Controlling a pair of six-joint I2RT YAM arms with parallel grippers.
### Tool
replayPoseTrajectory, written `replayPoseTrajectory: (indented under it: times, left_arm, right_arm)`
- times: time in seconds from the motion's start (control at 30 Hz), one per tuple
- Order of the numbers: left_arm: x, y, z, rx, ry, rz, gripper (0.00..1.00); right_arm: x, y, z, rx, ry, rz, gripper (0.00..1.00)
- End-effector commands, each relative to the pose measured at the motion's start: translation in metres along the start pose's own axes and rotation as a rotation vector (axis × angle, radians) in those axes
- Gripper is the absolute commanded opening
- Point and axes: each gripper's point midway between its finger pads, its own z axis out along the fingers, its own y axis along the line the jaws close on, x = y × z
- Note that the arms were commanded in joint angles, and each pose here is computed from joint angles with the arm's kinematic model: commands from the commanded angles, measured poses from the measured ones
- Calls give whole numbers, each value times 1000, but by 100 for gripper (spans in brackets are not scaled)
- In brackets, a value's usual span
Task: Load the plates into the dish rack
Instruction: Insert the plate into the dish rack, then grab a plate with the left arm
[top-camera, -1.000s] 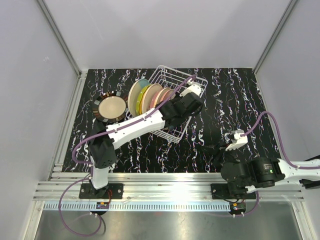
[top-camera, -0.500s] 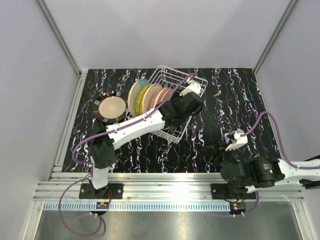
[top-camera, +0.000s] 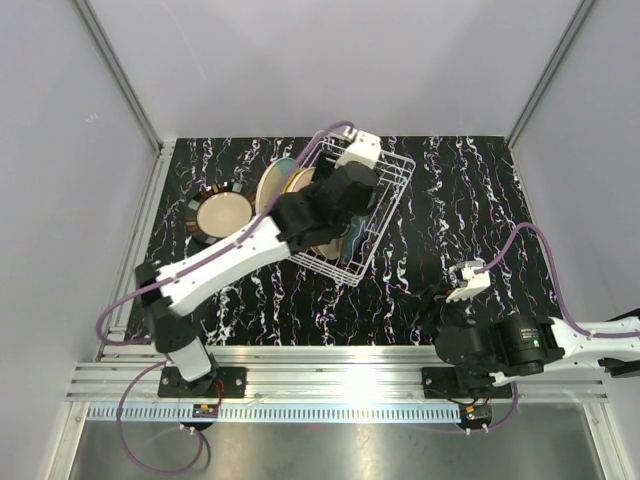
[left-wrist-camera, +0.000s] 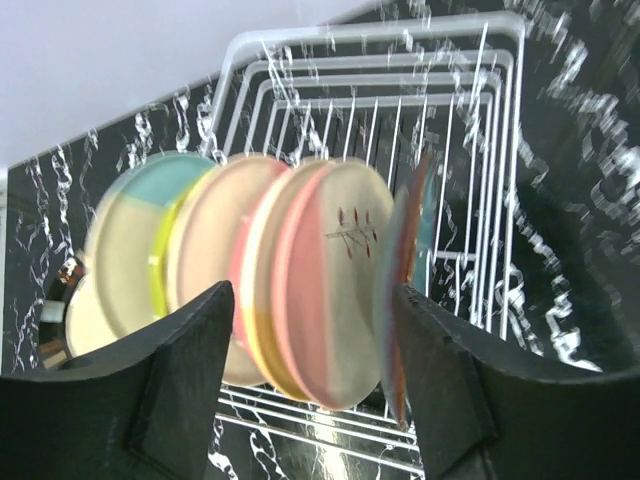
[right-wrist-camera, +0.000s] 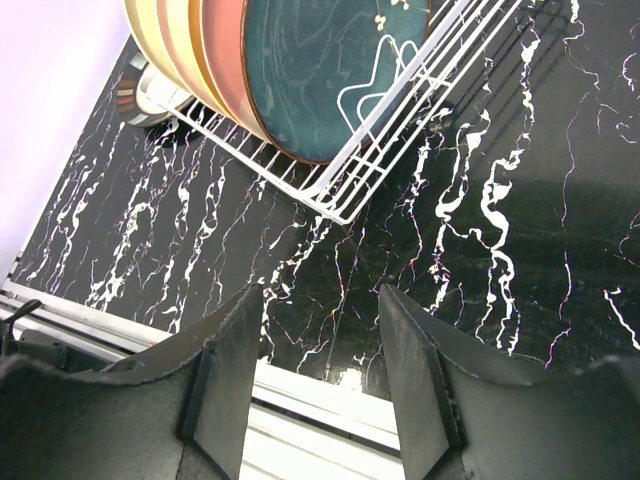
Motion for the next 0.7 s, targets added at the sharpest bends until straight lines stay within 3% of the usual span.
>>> replayPoseTrajectory:
  times: [0.0, 0.1, 0.13, 0.2, 0.23, 0.3, 0.33, 0.4, 0.43, 0.47, 0.53, 0.67]
  left_arm:
    - [-63, 45, -49, 17, -174, -172, 70]
    - [-64, 84, -57, 29, -185, -290, 72]
    - [-61, 118, -55, -13, -180, -343, 73]
    - [-38, 134, -43, 13, -125, -395, 74]
    - [-17, 171, -32, -58, -92, -478, 75]
    - [8, 186, -21, -26, -33, -602, 77]
    - [41, 221, -6, -99, 10, -674, 77]
    - [73, 229, 6, -39, 90, -828, 77]
    - [114, 254, 20, -95, 167, -909, 77]
    - [130, 249, 25, -33, 224, -970, 77]
    - [177, 263, 38, -59, 305, -1090, 77]
    - [221, 272, 43, -87, 317, -1219, 77]
  right_arm:
    - [-5, 6, 1, -3, -19, 39, 58]
    - [-4, 7, 1, -6, -14, 35, 59]
    - [-3, 6, 1, -5, -12, 36, 58]
    - [-2, 7, 1, -5, -12, 37, 58]
    - [-2, 7, 1, -4, -11, 38, 58]
    - [0, 8, 2, -5, -8, 36, 58]
    - [1, 8, 2, -7, -8, 37, 59]
    - [2, 10, 3, -7, -6, 35, 59]
    - [3, 10, 3, -6, -5, 33, 59]
    - [4, 11, 3, -5, -5, 32, 59]
    - [4, 12, 4, -4, -9, 30, 59]
    - [4, 11, 5, -2, -14, 28, 60]
